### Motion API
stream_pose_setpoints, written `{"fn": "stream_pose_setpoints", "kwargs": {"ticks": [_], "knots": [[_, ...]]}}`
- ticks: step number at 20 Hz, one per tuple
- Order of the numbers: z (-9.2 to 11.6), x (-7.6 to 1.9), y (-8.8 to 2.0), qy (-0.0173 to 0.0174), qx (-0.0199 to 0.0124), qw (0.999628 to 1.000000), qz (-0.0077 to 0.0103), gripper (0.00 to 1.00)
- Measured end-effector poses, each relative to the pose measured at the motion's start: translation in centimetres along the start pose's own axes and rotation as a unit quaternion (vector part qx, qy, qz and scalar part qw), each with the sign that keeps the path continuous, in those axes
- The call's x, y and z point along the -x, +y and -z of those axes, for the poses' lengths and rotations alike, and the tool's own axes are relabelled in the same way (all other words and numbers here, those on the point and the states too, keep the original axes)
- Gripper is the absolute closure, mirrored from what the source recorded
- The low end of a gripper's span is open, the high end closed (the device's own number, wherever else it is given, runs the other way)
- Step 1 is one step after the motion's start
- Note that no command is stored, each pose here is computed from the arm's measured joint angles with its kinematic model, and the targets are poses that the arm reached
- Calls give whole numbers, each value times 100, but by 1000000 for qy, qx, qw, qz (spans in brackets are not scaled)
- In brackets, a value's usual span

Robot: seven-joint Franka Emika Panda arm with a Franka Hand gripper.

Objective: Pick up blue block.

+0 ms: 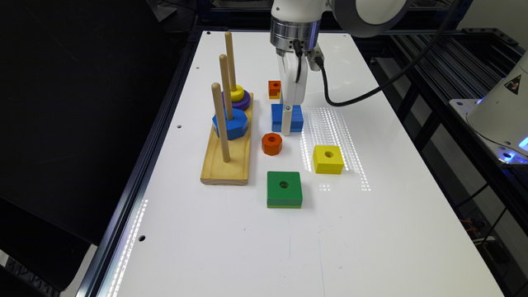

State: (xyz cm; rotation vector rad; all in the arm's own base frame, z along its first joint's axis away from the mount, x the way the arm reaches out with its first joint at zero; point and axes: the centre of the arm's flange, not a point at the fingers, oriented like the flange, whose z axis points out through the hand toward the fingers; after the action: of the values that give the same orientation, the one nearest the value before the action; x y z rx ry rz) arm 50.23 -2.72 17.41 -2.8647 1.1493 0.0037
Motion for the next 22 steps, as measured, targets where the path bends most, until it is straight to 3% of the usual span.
{"fn": "stream_pose_setpoints", "kwargs": {"ticks": [8, 15, 18, 22], "knots": [[0, 0, 0, -66, -120, 1000000, -74, 100], [44, -2, -6, 3194, -1377, 999994, 619, 100], [111, -9, -17, 6674, -1900, 999975, 1001, 100], [351, 1, -54, 10585, 2359, 999941, 1086, 100]]}}
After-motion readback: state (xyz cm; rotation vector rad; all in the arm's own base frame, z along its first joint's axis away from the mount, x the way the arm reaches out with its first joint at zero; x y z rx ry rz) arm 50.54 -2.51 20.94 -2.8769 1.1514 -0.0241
